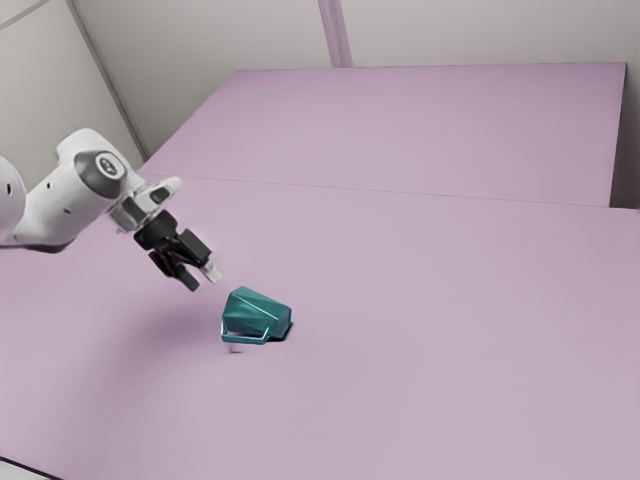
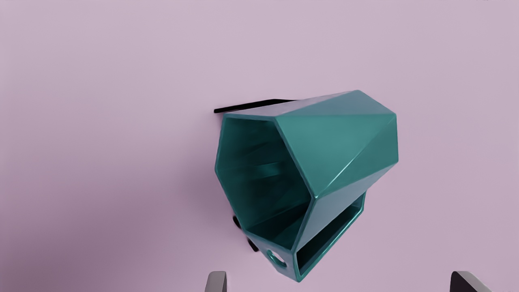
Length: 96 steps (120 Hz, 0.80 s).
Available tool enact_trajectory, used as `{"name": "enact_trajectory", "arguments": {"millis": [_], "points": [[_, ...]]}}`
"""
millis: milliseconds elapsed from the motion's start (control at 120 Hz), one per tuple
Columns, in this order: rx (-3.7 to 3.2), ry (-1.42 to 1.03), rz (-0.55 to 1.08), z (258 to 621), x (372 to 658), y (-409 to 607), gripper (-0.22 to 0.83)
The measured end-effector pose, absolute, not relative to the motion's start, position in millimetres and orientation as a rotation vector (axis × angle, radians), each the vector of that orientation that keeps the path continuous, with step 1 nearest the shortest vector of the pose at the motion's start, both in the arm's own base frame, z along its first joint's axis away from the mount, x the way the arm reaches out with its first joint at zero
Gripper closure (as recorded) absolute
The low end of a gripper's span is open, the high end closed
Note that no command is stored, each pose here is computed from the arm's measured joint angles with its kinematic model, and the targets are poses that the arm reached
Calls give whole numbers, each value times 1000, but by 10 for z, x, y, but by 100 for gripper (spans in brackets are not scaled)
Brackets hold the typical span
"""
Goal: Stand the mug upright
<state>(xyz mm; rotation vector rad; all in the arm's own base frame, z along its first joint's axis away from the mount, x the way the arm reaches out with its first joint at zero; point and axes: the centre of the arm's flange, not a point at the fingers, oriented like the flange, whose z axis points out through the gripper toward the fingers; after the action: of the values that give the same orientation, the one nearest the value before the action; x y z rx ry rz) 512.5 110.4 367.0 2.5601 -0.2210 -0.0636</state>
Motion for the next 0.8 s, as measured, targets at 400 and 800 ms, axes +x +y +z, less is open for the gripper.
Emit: {"name": "enact_trajectory", "arguments": {"millis": [400,800], "points": [[2450,-245,14,3291,5065,1296,0],[2341,-252,72,2970,5093,1214,0]]}}
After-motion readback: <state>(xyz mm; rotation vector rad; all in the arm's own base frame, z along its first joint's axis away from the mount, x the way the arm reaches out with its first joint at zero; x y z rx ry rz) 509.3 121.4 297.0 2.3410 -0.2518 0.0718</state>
